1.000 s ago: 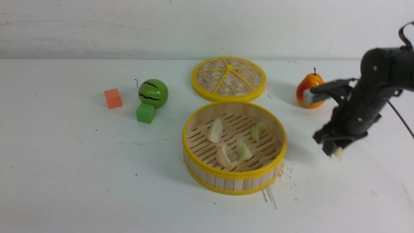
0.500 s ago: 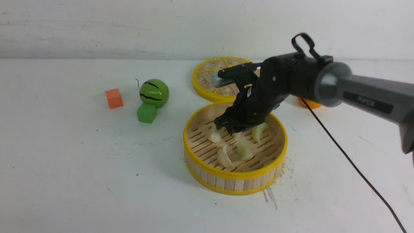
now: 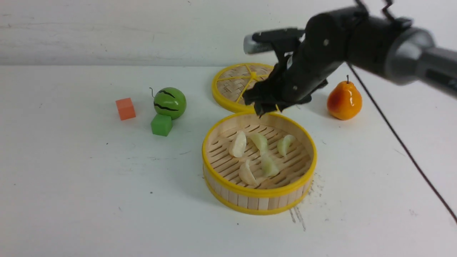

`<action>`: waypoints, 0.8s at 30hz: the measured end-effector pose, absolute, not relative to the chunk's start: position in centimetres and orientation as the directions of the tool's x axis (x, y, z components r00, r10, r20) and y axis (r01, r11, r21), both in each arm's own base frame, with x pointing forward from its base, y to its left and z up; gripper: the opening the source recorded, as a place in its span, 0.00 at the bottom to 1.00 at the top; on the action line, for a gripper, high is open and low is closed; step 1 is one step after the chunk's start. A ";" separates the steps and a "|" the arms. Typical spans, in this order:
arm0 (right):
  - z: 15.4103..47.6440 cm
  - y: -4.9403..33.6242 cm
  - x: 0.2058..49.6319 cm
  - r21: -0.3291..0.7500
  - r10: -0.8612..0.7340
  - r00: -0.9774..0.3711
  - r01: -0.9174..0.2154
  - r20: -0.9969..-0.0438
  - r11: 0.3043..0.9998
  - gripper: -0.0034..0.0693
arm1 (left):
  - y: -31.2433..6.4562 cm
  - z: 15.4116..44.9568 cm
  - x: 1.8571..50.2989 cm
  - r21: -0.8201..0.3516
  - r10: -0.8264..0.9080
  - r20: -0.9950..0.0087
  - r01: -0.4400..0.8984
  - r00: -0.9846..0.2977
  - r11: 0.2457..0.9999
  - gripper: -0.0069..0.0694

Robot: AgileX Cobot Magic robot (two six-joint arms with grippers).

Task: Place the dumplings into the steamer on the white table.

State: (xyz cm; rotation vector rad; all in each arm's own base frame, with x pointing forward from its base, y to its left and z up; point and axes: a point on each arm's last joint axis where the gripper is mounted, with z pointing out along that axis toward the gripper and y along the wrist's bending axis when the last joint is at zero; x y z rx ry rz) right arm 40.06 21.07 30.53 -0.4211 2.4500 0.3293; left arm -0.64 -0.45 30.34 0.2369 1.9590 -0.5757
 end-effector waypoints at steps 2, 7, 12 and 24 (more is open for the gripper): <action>34.0 20.8 37.6 0.121 -0.234 -0.699 -0.418 -0.676 0.900 0.46 | -0.5 30.0 -0.4 -0.291 -0.094 -0.895 0.410 -0.436 0.864 0.15; 39.0 19.2 29.3 0.098 -0.253 -0.565 -0.518 -0.785 0.850 0.10 | -0.7 29.3 -0.1 -0.289 -0.086 -0.888 0.404 -0.451 0.868 0.16; 40.4 16.0 22.6 0.091 -0.216 -0.457 -0.560 -0.863 0.824 0.02 | -0.7 29.2 0.0 -0.289 -0.085 -0.888 0.403 -0.453 0.868 0.17; 38.5 9.3 12.5 0.117 -0.111 -0.347 -0.574 -0.931 0.810 0.02 | -0.7 29.2 0.0 -0.288 -0.085 -0.888 0.403 -0.452 0.869 0.19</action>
